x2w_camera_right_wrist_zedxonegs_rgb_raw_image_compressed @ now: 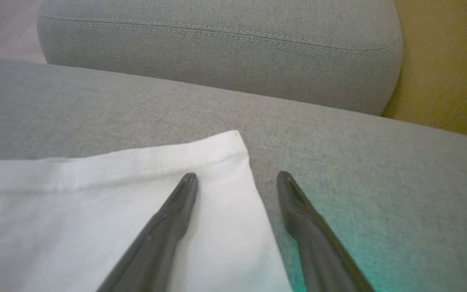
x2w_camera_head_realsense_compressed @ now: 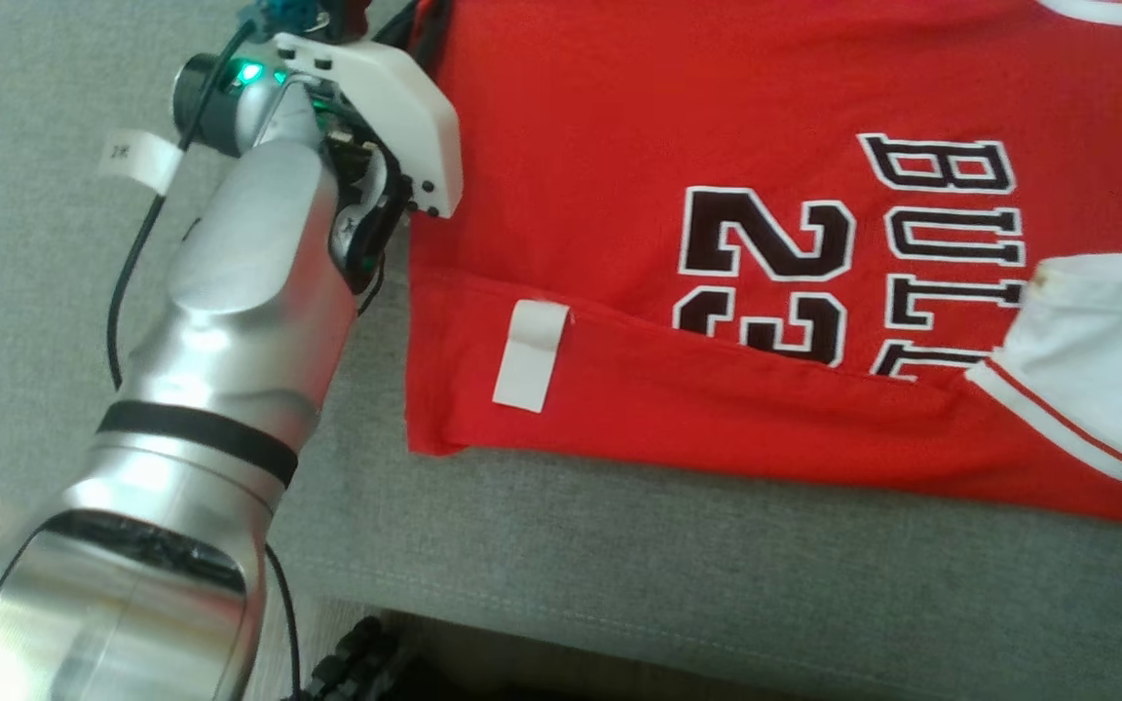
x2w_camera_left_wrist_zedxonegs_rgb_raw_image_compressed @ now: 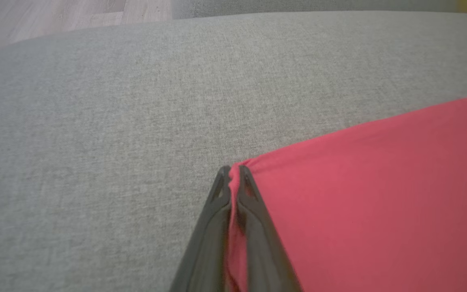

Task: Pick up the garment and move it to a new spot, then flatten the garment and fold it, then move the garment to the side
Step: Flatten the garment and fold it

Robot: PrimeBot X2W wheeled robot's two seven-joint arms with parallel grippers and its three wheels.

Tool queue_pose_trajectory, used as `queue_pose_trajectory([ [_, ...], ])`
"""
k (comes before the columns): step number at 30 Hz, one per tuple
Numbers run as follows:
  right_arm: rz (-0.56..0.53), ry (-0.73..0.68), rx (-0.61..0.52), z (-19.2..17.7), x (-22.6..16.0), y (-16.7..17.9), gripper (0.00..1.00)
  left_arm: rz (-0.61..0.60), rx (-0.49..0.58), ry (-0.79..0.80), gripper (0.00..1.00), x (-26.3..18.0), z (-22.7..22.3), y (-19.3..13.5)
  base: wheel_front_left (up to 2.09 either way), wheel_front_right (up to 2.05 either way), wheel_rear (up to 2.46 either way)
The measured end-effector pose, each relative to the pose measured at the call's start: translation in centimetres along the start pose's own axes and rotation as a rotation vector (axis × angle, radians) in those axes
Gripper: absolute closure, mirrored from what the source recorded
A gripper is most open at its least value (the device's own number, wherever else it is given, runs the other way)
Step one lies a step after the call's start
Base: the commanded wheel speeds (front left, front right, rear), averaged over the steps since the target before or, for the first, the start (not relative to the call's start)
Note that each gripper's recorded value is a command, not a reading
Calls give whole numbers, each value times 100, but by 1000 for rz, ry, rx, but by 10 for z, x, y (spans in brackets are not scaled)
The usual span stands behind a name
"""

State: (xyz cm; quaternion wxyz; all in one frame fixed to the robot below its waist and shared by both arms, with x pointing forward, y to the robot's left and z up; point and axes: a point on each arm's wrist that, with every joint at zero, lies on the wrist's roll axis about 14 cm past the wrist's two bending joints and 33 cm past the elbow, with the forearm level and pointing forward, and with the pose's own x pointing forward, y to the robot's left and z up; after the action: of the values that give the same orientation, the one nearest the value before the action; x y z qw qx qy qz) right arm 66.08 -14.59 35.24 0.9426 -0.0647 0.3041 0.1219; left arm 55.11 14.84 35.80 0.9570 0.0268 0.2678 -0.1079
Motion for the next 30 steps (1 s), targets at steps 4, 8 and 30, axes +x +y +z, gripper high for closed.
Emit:
queue_pose_trajectory([
  [4, -4, 25, -14, 1, 5, -2, 0, -8, -3, -7, 100, 1, 2, -1, 0, 0, 0],
  [8, -2, 38, -12, 1, 6, -2, 100, -12, -13, -9, 100, 2, 0, -4, 0, 0, 0],
  [30, -147, -473, 37, 85, -61, -66, 100, 77, 65, -360, 100, -1, 92, -9, 0, 0, 0],
])
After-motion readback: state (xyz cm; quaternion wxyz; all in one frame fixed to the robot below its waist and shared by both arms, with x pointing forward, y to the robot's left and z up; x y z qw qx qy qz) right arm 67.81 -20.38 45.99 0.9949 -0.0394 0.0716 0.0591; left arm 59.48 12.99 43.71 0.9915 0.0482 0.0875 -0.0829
